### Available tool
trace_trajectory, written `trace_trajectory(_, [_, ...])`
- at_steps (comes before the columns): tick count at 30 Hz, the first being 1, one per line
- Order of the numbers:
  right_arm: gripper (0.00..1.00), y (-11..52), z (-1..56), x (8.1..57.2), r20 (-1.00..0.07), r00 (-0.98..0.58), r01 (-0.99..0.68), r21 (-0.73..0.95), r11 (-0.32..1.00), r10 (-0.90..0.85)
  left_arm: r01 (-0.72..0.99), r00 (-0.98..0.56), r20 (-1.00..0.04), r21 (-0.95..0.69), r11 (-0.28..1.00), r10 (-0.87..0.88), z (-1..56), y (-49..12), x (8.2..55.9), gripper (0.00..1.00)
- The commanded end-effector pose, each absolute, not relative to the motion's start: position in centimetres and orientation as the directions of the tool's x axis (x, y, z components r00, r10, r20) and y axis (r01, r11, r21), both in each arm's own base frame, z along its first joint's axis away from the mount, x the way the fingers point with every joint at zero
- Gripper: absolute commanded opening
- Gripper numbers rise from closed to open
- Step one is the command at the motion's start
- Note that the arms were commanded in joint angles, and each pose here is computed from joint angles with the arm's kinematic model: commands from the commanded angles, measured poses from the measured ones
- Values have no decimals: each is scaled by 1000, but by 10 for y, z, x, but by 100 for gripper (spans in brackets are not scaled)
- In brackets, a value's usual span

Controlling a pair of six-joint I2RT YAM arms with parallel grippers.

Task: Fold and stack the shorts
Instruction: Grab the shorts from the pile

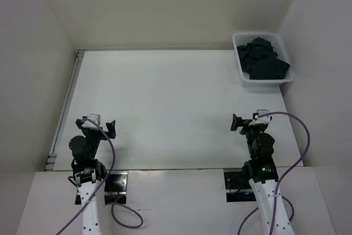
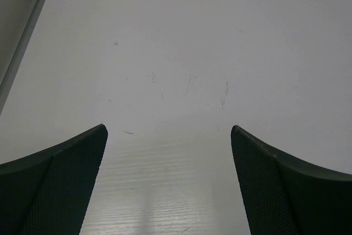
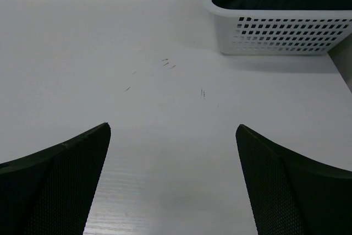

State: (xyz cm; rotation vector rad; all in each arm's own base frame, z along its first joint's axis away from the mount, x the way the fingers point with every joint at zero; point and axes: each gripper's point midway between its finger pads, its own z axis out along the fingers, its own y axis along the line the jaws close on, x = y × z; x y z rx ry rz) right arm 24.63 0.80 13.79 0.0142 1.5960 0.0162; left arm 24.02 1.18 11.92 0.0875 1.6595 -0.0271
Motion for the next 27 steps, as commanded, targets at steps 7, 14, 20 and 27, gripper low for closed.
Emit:
trace_trajectory(7, [99,10,136,250,-999,12,-6,39,999,39,243,-51,-997,37,969,51,129,-19,235,100])
trace_trajectory(14, [100,101,147,223,-760,419,-497,-649,575,-496,764,-233,-972,-209,611,-42,113,-122,157,100])
trace_trajectory(20, [100,107,193,225,155,704,140,-987,-79,-693,702,91,-994,110,703,65,157,-102,193,100])
trace_trajectory(27, [100,83,299,254,-108,608,70,-980,189,-787,644,150,-985,158,749,79,207,-96,212,100])
